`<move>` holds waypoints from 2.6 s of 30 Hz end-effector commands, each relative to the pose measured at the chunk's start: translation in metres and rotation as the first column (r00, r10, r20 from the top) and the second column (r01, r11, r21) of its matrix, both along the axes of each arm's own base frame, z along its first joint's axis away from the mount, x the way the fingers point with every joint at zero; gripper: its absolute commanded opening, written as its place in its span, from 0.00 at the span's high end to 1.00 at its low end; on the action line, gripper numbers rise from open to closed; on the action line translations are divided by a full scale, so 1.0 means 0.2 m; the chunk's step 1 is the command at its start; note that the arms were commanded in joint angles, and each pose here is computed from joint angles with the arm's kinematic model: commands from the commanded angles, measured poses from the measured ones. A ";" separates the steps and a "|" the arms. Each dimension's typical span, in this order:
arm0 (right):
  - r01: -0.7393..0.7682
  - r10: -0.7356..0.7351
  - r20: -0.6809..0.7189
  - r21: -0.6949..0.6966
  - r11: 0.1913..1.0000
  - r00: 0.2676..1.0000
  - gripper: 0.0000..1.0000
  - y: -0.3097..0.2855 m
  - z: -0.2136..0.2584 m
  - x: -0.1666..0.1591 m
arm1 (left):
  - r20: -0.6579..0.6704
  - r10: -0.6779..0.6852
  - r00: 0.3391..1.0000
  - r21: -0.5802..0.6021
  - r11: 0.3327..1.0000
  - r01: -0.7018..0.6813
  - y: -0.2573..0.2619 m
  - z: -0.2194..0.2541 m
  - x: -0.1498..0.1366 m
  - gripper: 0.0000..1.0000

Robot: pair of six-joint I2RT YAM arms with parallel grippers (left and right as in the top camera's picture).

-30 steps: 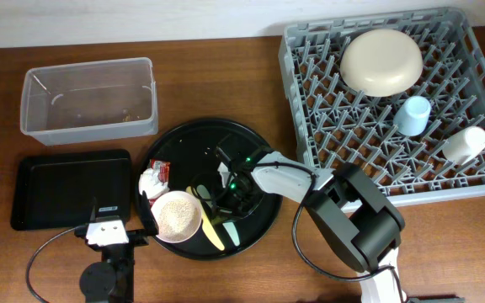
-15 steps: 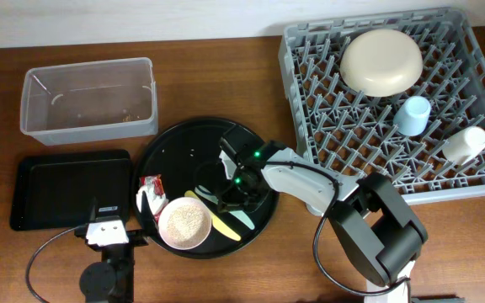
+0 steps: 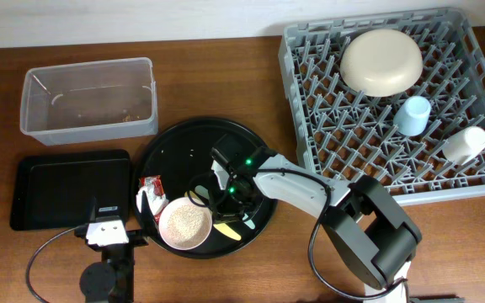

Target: Sort waste into correct bins and load items into the dishwasher rack

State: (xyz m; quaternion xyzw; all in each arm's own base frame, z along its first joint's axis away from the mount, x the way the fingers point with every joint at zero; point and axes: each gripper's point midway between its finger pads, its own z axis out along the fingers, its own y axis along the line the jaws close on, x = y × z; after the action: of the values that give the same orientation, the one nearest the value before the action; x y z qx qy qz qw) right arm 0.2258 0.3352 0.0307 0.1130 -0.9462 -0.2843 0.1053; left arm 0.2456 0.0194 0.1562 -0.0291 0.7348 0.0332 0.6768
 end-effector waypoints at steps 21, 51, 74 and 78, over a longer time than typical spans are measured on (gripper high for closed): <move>0.093 -0.093 -0.034 -0.020 0.995 0.995 0.93 0.00 -0.09 0.11 | -0.005 -0.013 1.000 0.007 1.000 0.013 -0.01 -0.01 0.00 0.01; -0.410 0.462 0.216 -0.246 0.878 0.860 0.49 -0.18 0.04 0.23 | -0.005 -0.013 1.000 0.007 1.000 0.013 -0.01 -0.01 0.00 0.01; -0.291 0.281 0.448 -0.047 0.955 0.849 0.41 -0.22 0.57 0.52 | 0.114 -0.195 0.974 -0.004 0.981 0.196 -0.17 0.17 -0.01 0.01; -0.178 0.132 0.558 0.027 0.984 0.819 0.36 -0.23 0.88 0.61 | 0.076 -0.180 0.981 -0.045 0.982 0.184 -0.16 0.31 -0.04 0.01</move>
State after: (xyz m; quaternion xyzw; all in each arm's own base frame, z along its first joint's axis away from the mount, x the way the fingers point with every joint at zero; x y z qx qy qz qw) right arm 0.3356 0.2885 0.1355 0.3111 -0.9195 -0.2276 -0.0768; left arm 0.2445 -0.0057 0.1800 0.0148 0.7153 -0.0255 0.6982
